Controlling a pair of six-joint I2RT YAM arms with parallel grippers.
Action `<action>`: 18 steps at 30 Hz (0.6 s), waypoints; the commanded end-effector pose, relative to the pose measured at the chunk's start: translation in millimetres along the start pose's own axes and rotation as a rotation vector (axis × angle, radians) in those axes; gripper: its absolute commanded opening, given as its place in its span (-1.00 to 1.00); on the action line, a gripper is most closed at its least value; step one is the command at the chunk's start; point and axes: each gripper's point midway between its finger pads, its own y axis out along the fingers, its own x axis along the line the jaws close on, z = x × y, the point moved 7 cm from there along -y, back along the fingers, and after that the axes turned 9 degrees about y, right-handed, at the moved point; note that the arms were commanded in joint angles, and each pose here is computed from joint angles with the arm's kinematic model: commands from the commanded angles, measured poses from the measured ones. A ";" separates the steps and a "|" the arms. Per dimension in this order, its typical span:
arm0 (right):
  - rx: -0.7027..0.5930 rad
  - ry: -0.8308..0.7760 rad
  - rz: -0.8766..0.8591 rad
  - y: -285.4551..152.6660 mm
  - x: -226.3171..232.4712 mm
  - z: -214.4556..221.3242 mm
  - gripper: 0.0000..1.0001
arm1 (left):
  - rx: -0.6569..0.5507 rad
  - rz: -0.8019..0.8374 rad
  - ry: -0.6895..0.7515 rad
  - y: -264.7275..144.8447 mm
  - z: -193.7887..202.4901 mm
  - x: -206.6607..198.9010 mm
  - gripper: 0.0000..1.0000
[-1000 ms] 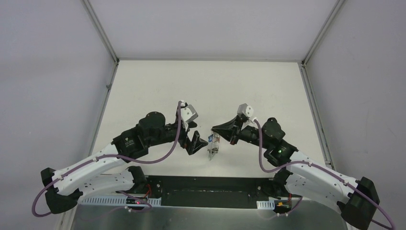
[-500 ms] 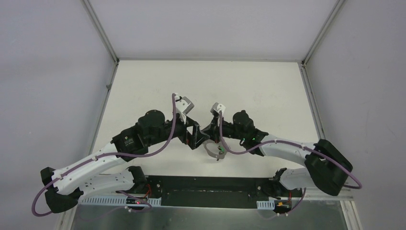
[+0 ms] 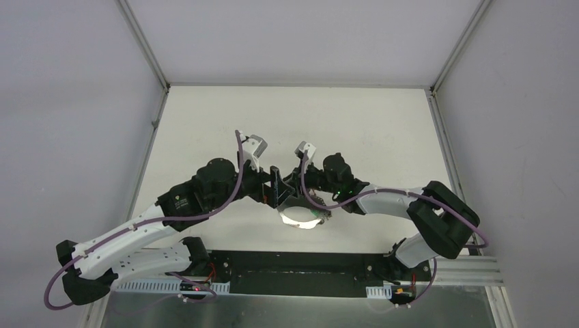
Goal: Put the keys on the keyring
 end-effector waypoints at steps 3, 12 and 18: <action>-0.144 0.024 -0.036 -14.2 -6.9 -45.9 0.01 | 0.013 -0.080 -0.117 7.7 0.7 14.3 0.98; -0.230 0.096 0.099 -57.0 -42.1 -62.1 0.61 | 0.040 -0.082 -0.271 25.7 11.3 59.7 0.98; -0.304 0.170 0.254 -99.7 -68.0 -68.6 0.98 | -0.005 -0.118 -0.375 21.1 21.0 96.6 0.98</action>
